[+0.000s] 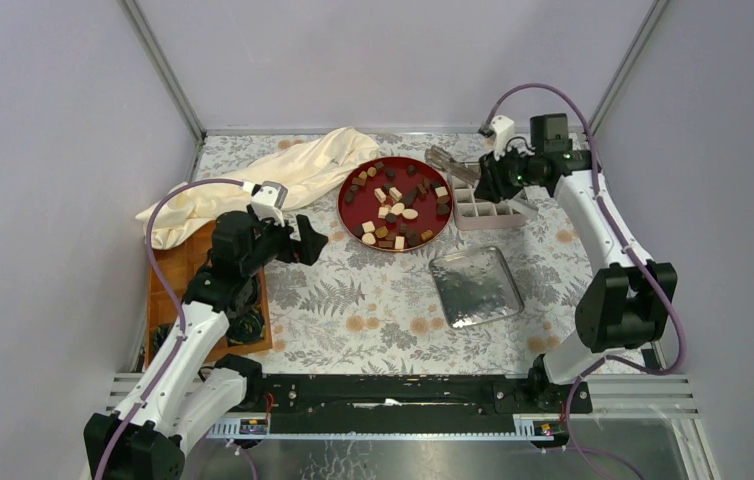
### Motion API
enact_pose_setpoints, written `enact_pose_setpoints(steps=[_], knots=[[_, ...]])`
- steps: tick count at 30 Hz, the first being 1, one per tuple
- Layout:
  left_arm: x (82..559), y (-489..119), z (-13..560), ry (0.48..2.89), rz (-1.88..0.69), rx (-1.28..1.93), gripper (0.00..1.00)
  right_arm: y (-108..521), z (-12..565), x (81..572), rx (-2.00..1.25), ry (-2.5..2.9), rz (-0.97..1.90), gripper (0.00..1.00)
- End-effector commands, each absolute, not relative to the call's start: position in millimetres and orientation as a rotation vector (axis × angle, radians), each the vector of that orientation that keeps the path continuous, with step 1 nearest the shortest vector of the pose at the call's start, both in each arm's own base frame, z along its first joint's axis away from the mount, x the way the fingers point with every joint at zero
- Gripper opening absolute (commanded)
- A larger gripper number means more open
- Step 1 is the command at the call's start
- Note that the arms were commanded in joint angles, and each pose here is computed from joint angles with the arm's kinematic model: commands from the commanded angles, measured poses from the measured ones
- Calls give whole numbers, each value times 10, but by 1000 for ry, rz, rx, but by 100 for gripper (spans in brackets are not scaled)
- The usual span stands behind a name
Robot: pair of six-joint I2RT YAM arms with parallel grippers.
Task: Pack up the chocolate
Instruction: Place the fake chocolate in the packing box, then pick up the fake chocolate from the plate.
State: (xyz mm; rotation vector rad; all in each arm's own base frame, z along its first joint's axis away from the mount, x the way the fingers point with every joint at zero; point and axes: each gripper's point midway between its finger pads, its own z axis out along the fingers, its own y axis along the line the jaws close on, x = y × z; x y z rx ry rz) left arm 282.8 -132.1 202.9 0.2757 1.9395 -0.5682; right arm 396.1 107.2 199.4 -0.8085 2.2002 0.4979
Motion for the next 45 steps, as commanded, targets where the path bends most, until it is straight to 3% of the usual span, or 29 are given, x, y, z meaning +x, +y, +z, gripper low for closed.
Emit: enact_pose_setpoints(steps=[1, 17, 45], knots=[[2838, -1326, 2130, 1907, -564, 279, 99, 1555, 2040, 3727, -1011, 2055, 604, 39], [2839, -1328, 2119, 1911, -564, 281, 99, 1532, 1285, 3750, -1161, 2277, 386, 39], [2829, -1343, 2129, 1909, -575, 287, 99, 1560, 1017, 3737, -1178, 2369, 435, 44]])
